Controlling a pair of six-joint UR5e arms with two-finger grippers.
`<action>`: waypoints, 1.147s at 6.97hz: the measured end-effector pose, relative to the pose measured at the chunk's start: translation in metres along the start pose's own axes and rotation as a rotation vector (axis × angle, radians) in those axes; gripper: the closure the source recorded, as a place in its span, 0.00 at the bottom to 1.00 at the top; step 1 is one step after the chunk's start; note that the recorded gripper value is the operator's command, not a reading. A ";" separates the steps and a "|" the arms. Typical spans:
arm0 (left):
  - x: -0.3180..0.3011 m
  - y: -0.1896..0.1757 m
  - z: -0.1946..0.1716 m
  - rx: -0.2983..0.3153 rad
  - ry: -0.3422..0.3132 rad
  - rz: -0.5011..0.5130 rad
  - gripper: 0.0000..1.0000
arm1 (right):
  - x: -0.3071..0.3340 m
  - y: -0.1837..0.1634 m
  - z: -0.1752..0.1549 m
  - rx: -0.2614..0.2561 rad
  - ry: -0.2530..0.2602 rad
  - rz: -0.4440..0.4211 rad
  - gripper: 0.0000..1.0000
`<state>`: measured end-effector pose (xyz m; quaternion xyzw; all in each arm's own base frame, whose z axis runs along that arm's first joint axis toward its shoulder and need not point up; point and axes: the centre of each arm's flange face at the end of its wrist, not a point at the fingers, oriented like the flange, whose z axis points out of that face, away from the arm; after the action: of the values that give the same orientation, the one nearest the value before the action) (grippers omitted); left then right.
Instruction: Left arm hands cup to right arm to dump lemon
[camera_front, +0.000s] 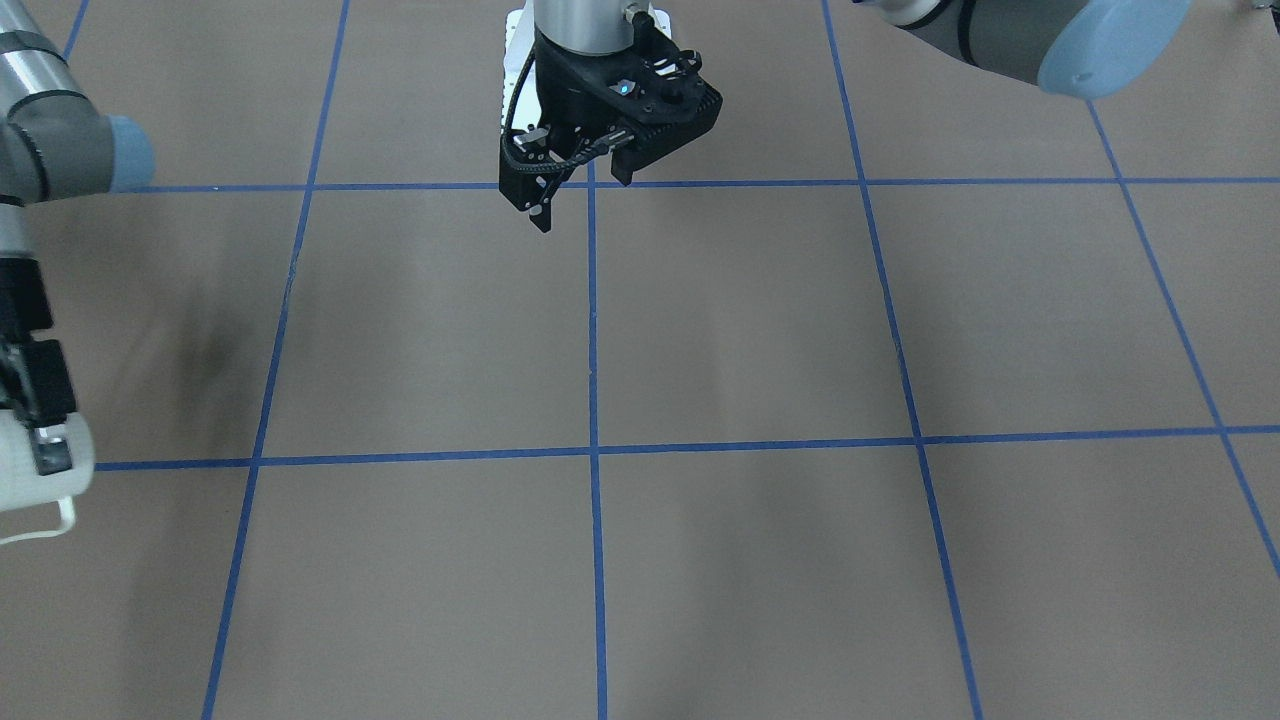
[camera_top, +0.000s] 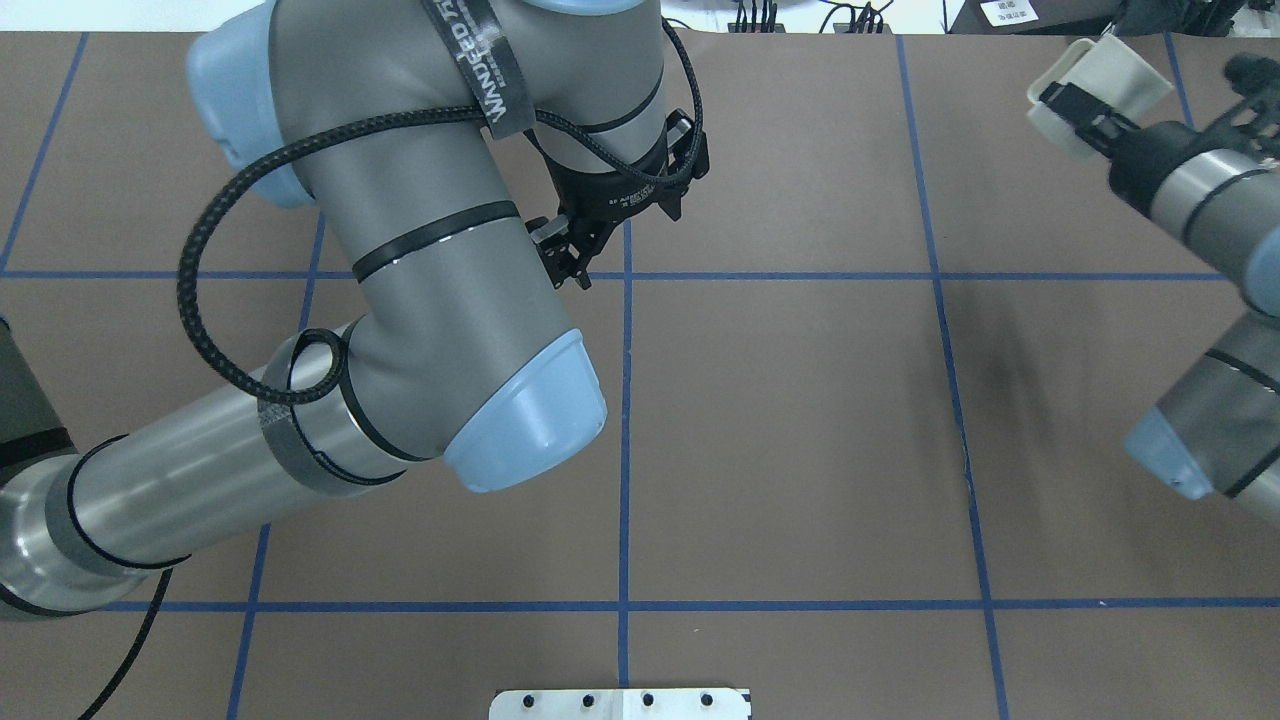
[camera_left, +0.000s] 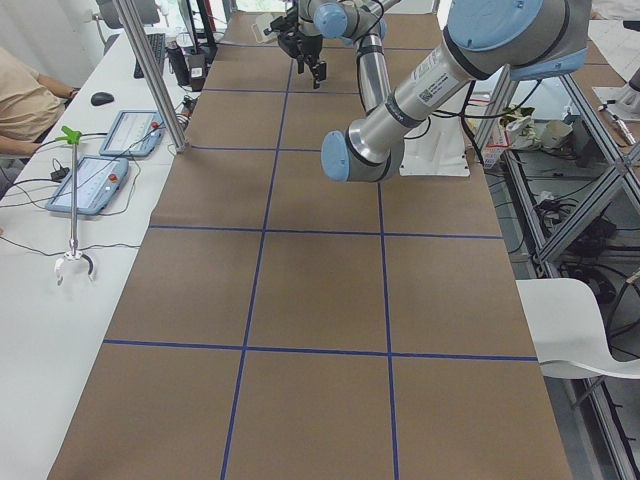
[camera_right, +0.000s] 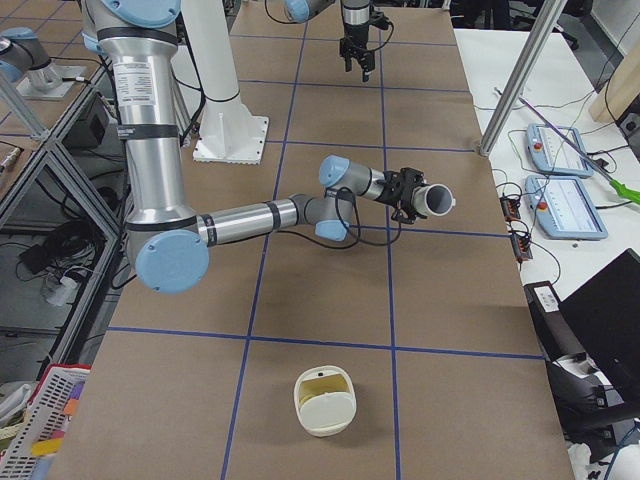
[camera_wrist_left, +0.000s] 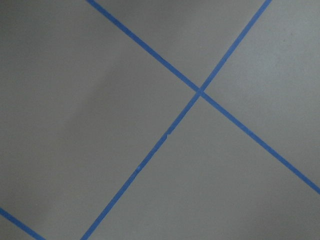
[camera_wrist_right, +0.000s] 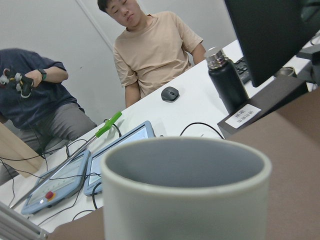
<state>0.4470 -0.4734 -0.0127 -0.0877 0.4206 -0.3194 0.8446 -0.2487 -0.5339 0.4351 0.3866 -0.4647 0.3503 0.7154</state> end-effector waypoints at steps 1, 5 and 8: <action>0.009 -0.018 0.004 0.016 0.018 -0.011 0.00 | -0.055 0.040 0.011 0.033 0.035 -0.109 0.95; 0.029 -0.107 -0.003 -0.052 -0.001 -0.003 0.00 | -0.213 0.214 -0.046 0.217 0.099 -0.428 0.93; 0.038 -0.094 -0.010 -0.146 -0.014 0.005 0.08 | -0.255 0.295 -0.097 0.331 0.081 -0.526 0.87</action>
<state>0.4128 -0.5692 -0.0047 -0.1501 0.4372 -0.2850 0.8397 -0.5462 -0.3503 0.2369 0.5905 -0.2565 0.2391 0.7269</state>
